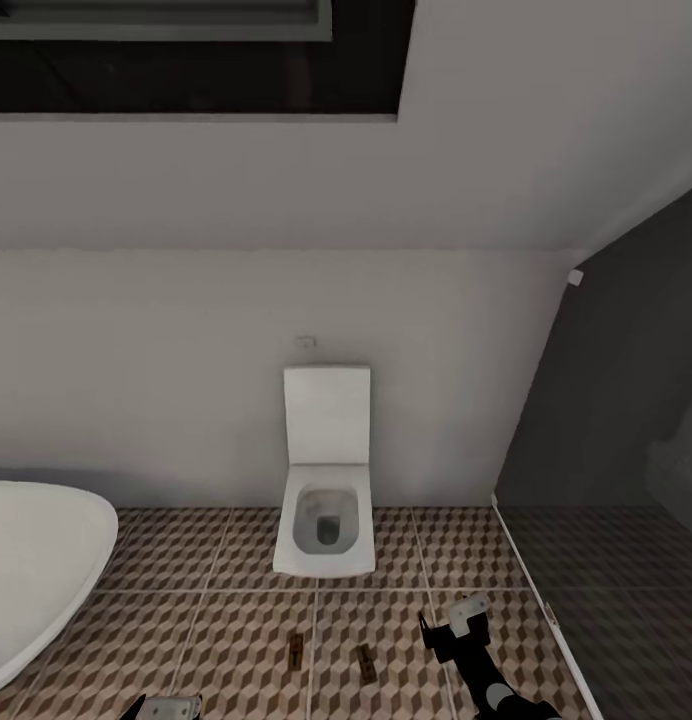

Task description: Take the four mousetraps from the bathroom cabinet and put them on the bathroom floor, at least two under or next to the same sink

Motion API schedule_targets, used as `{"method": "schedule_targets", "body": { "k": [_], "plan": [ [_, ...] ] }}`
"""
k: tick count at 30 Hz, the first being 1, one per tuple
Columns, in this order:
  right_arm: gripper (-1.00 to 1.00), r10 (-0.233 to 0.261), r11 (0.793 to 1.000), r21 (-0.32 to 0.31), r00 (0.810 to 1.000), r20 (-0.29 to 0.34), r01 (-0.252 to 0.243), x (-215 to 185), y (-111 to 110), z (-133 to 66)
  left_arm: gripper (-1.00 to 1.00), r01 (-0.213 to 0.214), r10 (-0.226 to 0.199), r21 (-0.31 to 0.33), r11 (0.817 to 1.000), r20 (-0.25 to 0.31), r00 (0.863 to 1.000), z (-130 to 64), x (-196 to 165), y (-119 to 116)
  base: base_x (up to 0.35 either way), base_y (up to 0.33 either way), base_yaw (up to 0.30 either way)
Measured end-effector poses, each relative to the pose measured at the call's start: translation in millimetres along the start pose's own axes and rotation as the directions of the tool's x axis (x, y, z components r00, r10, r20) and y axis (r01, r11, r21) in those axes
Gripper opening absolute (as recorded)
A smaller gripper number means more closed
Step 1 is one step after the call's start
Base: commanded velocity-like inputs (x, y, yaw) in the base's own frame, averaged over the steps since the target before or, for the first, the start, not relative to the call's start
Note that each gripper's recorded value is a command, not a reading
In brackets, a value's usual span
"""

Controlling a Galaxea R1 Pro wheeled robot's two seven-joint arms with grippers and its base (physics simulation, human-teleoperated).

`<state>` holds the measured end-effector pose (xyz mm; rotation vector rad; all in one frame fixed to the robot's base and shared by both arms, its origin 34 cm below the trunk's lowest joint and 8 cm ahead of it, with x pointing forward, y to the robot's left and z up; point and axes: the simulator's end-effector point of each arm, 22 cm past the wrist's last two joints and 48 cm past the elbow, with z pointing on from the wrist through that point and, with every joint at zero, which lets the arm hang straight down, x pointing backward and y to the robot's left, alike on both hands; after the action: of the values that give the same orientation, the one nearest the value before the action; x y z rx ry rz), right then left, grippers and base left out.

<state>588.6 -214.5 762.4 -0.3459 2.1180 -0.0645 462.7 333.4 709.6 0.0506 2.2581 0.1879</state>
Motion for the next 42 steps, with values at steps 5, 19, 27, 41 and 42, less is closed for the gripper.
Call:
{"method": "schedule_targets", "body": {
  "k": [5,19,27,41,42],
  "plan": [
    [1.0,0.003,1.0,-0.003,1.0,0.01,-0.003,-6,3,-0.2,1.0,0.001,-0.001,-0.001,1.0,0.008,1.0,-0.1,-3,0,0.0,0.0,0.0],
    [1.0,0.003,1.0,0.001,1.0,0.031,-0.003,-17,2,-1.9,1.0,0.004,-0.003,-0.004,1.0,0.029,1.0,-0.3,-13,2,0.0,0.0,0.0],
    [1.0,0.001,1.0,0.005,0.999,0.042,-0.002,-23,1,-2.9,1.0,0.005,-0.005,-0.005,1.0,0.042,0.999,-0.5,-19,2,0.0,0.0,0.0],
    [1.0,-0.001,1.0,0.01,0.998,0.063,0.0,-34,-2,-4.9,1.0,0.008,-0.007,-0.008,1.0,0.064,0.998,-0.9,-29,3,0.0,0.0,0.0],
    [1.0,-0.001,1.0,0.011,0.998,0.064,0.001,-35,-3,-5.0,1.0,0.008,-0.008,-0.008,1.0,0.065,0.998,-1.1,-30,3,0.0,0.0,0.0]
  ]
}}
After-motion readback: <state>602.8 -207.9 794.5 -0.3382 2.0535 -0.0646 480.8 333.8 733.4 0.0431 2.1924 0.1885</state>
